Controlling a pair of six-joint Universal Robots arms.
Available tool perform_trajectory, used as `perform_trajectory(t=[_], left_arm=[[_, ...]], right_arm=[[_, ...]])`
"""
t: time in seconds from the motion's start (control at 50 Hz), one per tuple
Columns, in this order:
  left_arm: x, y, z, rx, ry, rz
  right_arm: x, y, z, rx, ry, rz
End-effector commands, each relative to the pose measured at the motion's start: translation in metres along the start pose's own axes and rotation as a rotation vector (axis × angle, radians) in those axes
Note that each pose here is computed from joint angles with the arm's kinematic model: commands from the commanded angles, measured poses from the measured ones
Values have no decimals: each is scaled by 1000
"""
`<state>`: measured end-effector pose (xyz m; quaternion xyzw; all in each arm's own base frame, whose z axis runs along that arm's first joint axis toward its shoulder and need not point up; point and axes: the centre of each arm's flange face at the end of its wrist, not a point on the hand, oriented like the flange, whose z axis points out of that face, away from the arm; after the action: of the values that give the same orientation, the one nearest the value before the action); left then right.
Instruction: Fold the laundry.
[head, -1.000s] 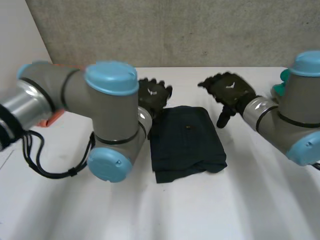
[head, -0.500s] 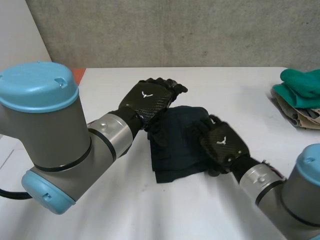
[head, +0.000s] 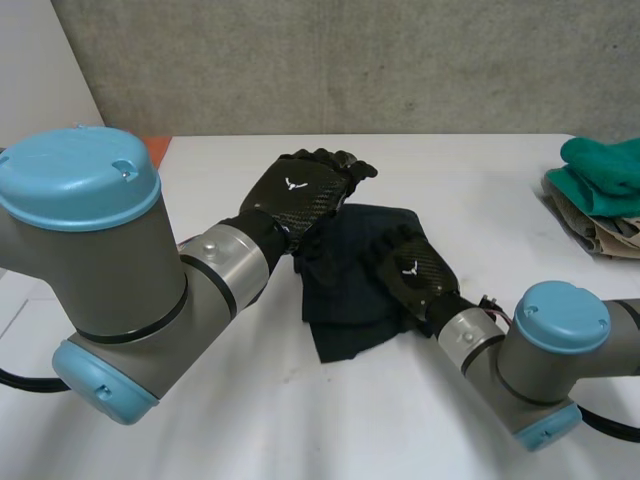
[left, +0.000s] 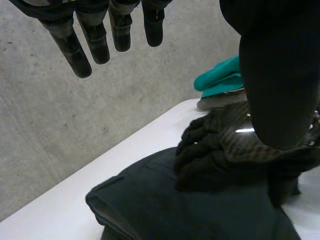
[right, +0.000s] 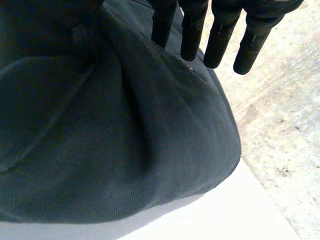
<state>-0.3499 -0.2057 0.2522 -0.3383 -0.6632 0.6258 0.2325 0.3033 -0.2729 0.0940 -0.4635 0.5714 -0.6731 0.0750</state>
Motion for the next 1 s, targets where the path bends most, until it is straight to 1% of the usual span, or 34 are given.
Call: perform_trajectory(t=[0.02, 0.22, 0.3, 0.36, 0.44, 0.46, 0.5, 0.52, 0.54, 0.58, 0.6, 0.66, 0.68, 0.74, 0.76, 0.82, 0.84, 0.9, 0.92, 0.98, 1.0], left_arm=[[1, 0, -1, -2, 1, -1], [1, 0, -1, -2, 2, -1], [1, -4, 0, 14, 2, 0], [0, -8, 1, 36, -1, 5], [-1, -17, 5, 86, -5, 14], [0, -19, 5, 94, -3, 16], [0, -26, 6, 120, -5, 20], [0, -28, 7, 126, -4, 21], [0, -30, 7, 132, -2, 23], [1, -37, 8, 154, 1, 25], [2, -39, 8, 161, 4, 25], [5, -46, 8, 185, 17, 29], [7, -47, 7, 190, 28, 30], [16, -51, 6, 206, 75, 35], [19, -52, 6, 207, 87, 36], [25, -53, 4, 215, 122, 37], [27, -53, 4, 215, 126, 38], [28, -53, 4, 216, 131, 38], [29, -53, 3, 216, 134, 36], [33, -51, 3, 210, 145, 23], [34, -51, 2, 209, 149, 19]], right_arm=[[9, -4, 15, 28, 28, -3], [29, -9, 37, 52, 122, -26], [50, -23, 47, 89, 194, -44], [61, -32, 51, 121, 216, -32], [82, -53, 60, 195, 261, -1], [95, -68, 61, 243, 285, 8], [110, -82, 63, 293, 310, 19], [120, -85, 63, 309, 334, 28], [145, -90, 64, 340, 381, 39], [169, -93, 64, 368, 421, 48], [190, -95, 62, 389, 458, 54], [220, -100, 59, 421, 508, 52], [241, -98, 56, 432, 545, 45], [274, -91, 47, 434, 606, 28], [296, -82, 38, 424, 643, 14], [328, -67, 25, 414, 679, -3], [345, -57, 17, 412, 685, -7], [365, -34, 7, 403, 663, 13], [379, -15, 0, 395, 641, 38], [389, 16, -8, 383, 584, 93], [393, 36, -12, 372, 545, 135]])
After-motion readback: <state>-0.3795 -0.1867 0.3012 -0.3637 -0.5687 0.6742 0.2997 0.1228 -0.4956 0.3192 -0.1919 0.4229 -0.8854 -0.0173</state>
